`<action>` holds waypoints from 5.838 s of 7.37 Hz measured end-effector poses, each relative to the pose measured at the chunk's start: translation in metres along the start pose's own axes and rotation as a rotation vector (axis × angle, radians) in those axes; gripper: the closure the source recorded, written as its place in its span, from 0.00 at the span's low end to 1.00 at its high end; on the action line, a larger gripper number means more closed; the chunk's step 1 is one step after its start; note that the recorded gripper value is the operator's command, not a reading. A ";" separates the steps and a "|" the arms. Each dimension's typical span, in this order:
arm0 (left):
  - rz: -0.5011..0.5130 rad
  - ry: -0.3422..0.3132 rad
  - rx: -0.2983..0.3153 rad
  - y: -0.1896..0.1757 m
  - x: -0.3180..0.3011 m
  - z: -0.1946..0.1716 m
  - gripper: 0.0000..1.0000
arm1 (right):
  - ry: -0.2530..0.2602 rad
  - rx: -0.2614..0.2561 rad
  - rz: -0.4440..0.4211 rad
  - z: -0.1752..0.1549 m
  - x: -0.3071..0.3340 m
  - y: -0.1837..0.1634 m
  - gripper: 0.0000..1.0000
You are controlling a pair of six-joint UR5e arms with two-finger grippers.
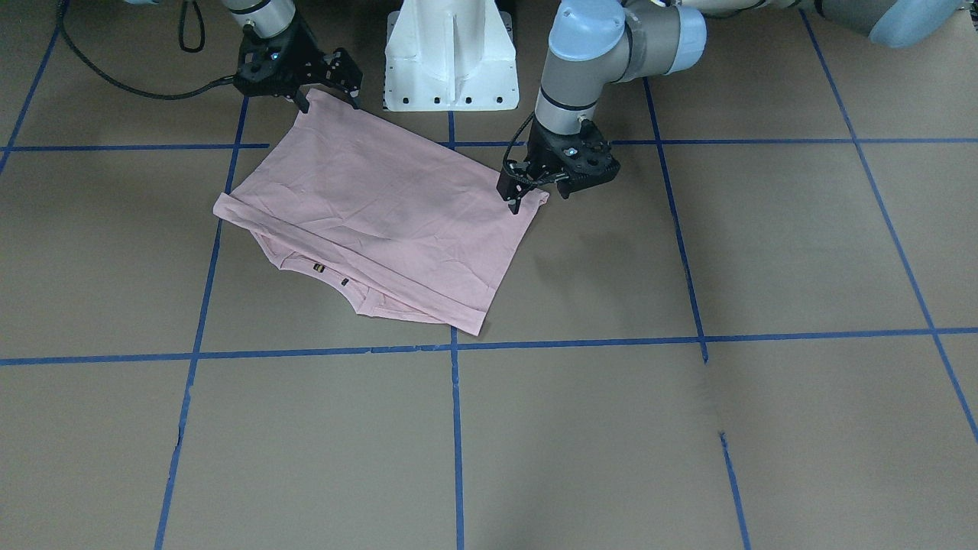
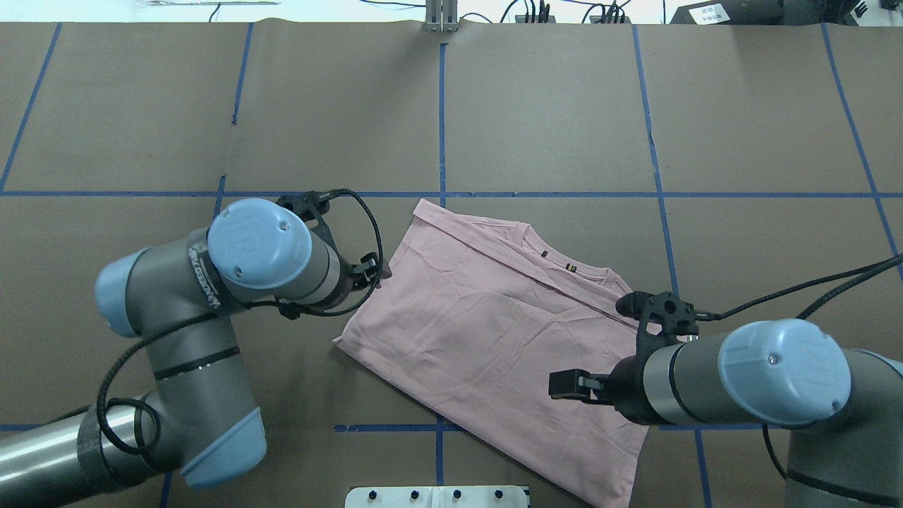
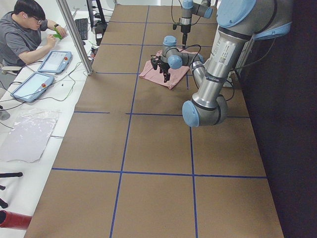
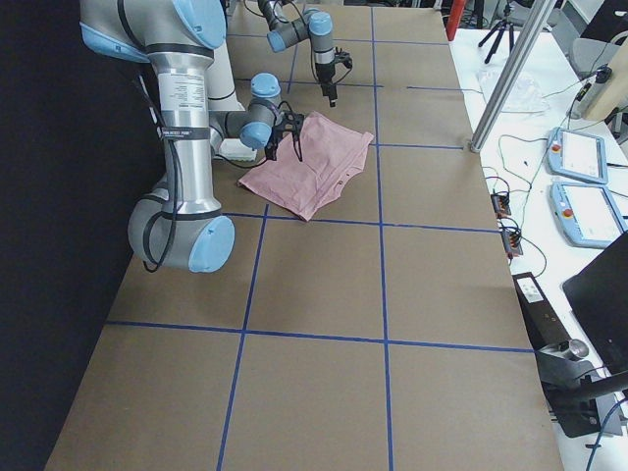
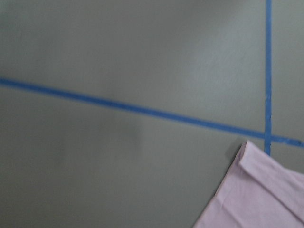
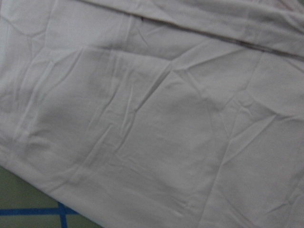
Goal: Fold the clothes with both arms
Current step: 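Lower the left gripper onto the shirt's near corner while the right gripper holds, then drag the shirt corner with the left gripper away from the robot, straightening it, then move the left gripper back to the shirt's corner nearest the robot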
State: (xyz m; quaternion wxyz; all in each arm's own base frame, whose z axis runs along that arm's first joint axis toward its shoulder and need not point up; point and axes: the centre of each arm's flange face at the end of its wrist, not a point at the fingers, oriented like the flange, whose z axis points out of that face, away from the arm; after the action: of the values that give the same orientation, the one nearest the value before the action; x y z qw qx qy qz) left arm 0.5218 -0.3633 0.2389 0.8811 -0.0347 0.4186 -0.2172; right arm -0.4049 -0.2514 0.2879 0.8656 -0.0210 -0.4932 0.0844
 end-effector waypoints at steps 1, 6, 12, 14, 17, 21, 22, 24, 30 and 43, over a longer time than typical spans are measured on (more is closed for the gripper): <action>-0.047 -0.029 -0.006 0.027 -0.004 0.018 0.04 | -0.006 0.033 0.016 -0.007 0.001 -0.017 0.00; -0.082 -0.083 0.042 0.043 -0.020 0.050 0.29 | -0.009 0.071 0.035 -0.013 0.003 -0.035 0.00; -0.072 -0.085 0.056 0.038 -0.024 0.051 1.00 | -0.010 0.070 0.036 -0.013 0.001 -0.036 0.00; -0.072 -0.074 0.079 0.016 -0.022 0.044 1.00 | -0.008 0.070 0.036 -0.012 0.002 -0.036 0.00; -0.044 -0.062 0.141 -0.038 -0.017 0.035 1.00 | -0.008 0.071 0.037 -0.011 0.002 -0.036 0.00; 0.040 0.001 0.287 -0.149 0.011 0.034 1.00 | -0.005 0.078 0.042 -0.011 0.003 -0.040 0.00; 0.052 0.017 0.313 -0.169 0.027 0.040 1.00 | -0.004 0.082 0.044 -0.012 0.004 -0.042 0.00; 0.094 0.061 0.368 -0.193 0.064 0.055 1.00 | 0.002 0.095 0.050 -0.010 0.006 -0.047 0.00; 0.158 0.127 0.575 -0.251 0.112 0.093 0.00 | 0.015 0.110 0.060 -0.005 0.009 -0.051 0.00; -0.214 -0.009 0.075 0.028 -0.038 0.022 0.01 | 0.020 0.170 0.053 0.006 0.001 -0.059 0.00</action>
State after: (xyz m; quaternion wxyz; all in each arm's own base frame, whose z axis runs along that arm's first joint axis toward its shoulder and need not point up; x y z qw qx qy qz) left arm 0.5270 -0.3250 0.2742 0.8555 -0.0475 0.4000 -0.3254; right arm -0.4025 -0.3093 0.2993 0.8666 0.0388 -0.4748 0.1485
